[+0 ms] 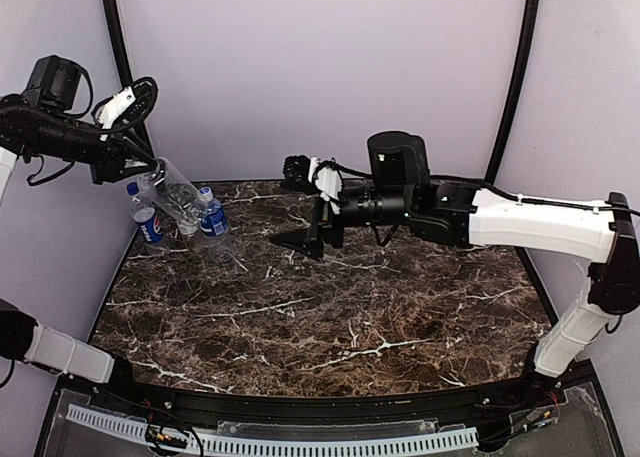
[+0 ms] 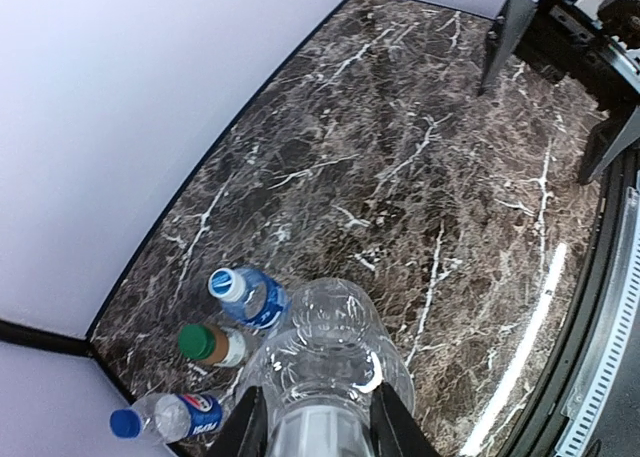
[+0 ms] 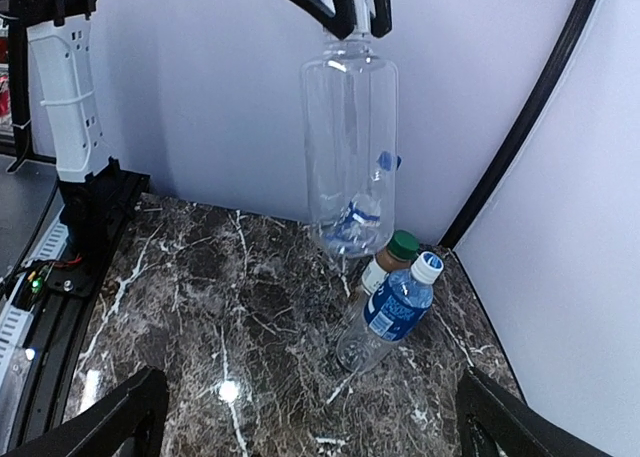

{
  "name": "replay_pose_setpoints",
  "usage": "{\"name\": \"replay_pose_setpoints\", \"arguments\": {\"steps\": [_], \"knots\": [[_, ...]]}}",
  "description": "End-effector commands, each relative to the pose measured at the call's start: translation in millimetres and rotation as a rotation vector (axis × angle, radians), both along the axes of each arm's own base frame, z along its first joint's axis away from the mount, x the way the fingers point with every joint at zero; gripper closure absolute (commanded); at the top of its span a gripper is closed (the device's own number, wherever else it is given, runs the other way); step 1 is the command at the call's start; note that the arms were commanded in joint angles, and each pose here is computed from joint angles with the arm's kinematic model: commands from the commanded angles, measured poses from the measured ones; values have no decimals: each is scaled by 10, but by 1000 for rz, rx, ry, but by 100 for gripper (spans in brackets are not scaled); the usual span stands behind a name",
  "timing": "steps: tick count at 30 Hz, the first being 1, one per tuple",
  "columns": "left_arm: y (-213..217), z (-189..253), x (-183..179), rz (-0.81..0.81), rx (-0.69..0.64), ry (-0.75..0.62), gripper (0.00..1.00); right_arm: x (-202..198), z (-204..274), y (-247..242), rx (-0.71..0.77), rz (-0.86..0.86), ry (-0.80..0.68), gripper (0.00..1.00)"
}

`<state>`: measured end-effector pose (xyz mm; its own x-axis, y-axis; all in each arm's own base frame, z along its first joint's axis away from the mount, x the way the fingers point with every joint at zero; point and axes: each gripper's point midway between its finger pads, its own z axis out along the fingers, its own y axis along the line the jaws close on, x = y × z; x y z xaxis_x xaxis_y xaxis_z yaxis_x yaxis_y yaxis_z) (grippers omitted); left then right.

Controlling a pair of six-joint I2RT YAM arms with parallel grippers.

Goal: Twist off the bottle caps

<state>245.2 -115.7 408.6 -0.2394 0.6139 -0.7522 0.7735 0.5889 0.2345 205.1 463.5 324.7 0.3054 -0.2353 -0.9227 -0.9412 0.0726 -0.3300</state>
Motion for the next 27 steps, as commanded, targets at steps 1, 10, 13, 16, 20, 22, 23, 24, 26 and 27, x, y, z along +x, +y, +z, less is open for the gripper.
{"name": "replay_pose_setpoints", "arguments": {"steps": [1, 10, 13, 16, 20, 22, 23, 24, 26, 27], "knots": [[-236, -269, -516, -107, 14, 273, 99, 176, 411, 269, 132, -54, -5, 1], [-782, -352, -507, -301, 21, 356, 99, 176, 199, 696, 106, 74, 41, 1], [-827, -245, -491, -322, 3, 324, 99, 171, 137, 780, 103, 111, 53, 1], [-860, -164, -535, -354, -22, 304, 99, 246, 58, 885, 97, 110, 79, 1], [-845, -127, -561, -356, -25, 288, 99, 278, -12, 907, 107, 134, 142, 4], [-838, -122, -566, -353, -25, 286, 99, 290, -22, 913, 110, 130, 144, 13], [-838, -120, -569, -353, -26, 286, 99, 300, -24, 909, 111, 125, 144, 17], [-841, -114, -573, -355, -29, 286, 99, 305, -11, 904, 116, 120, 142, 21], [-844, -99, -564, -349, -35, 280, 99, 310, 8, 882, 129, 109, 142, 28], [-852, -78, -535, -340, -42, 269, 99, 308, 17, 868, 139, 105, 140, 31]]}}
